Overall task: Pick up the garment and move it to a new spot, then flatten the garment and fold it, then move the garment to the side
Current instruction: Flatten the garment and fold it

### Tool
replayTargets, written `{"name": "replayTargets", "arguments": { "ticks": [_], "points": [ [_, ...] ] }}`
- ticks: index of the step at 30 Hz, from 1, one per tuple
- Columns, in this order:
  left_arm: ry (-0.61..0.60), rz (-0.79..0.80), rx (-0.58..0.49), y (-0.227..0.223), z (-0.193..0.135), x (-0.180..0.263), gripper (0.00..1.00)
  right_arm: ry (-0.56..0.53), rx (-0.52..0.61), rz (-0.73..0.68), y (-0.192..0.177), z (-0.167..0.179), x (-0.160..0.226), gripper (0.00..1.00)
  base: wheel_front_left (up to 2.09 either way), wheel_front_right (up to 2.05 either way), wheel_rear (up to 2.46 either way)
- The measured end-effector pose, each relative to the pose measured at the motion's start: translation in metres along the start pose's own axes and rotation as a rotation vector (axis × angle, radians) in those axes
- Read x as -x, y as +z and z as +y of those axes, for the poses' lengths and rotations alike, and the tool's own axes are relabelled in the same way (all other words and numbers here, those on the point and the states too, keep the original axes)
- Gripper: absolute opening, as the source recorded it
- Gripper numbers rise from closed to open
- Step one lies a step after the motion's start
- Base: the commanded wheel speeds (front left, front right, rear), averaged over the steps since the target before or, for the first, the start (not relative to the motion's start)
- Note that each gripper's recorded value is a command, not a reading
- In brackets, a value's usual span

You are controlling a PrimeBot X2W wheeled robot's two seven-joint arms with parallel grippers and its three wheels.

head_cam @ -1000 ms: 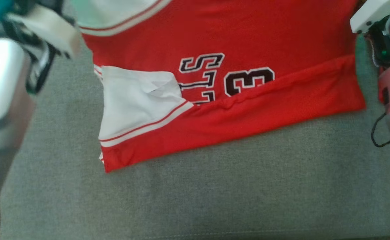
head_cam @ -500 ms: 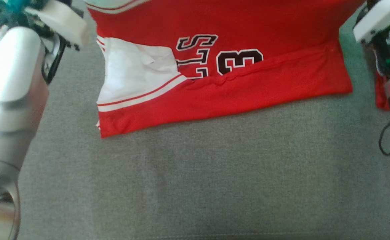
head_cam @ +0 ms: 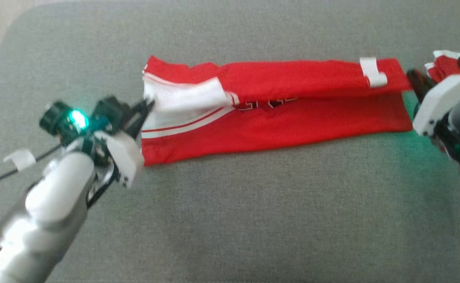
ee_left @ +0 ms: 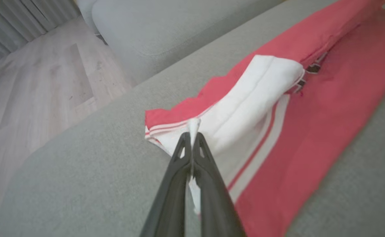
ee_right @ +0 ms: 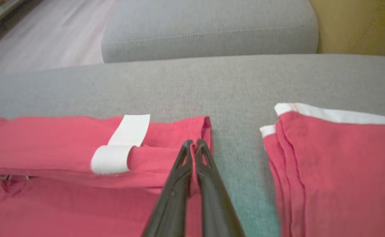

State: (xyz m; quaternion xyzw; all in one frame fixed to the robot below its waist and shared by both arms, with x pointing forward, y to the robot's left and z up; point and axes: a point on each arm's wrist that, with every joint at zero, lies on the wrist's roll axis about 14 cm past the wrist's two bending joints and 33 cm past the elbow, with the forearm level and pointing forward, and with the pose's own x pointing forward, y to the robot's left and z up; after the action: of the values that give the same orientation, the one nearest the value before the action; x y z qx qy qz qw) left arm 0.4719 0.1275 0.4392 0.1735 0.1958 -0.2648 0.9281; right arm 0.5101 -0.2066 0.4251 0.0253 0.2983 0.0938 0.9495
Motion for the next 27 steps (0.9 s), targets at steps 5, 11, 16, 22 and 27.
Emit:
{"name": "replayTargets", "arguments": {
  "ticks": [5, 11, 16, 22, 27],
  "points": [
    [-0.029, 0.052, 0.005, -0.011, -0.009, 0.017, 0.0, 0.001, 0.062, 0.08, -0.015, -0.003, 0.01, 0.0, 0.0, 0.0, 0.0],
    [-0.078, 0.131, 0.017, -0.026, -0.025, 0.023, 0.0, 0.002, 0.098, 0.159, -0.032, -0.006, 0.016, 0.0, 0.0, 0.0, 0.0],
    [-0.086, 0.159, 0.017, -0.036, -0.03, 0.018, 0.0, 0.002, 0.042, 0.182, -0.041, -0.011, 0.016, 1.0, 0.0, 0.0, 0.0],
    [0.01, 0.078, 0.051, -0.022, -0.016, 0.011, 1.0, -0.014, -0.047, 0.069, -0.019, -0.019, 0.019, 1.0, 0.0, 0.0, 0.0],
    [0.142, -0.14, 0.125, 0.029, 0.006, 0.012, 1.0, 0.0, -0.125, -0.211, 0.044, -0.014, 0.028, 1.0, 0.0, 0.0, 0.0]
  ]
}}
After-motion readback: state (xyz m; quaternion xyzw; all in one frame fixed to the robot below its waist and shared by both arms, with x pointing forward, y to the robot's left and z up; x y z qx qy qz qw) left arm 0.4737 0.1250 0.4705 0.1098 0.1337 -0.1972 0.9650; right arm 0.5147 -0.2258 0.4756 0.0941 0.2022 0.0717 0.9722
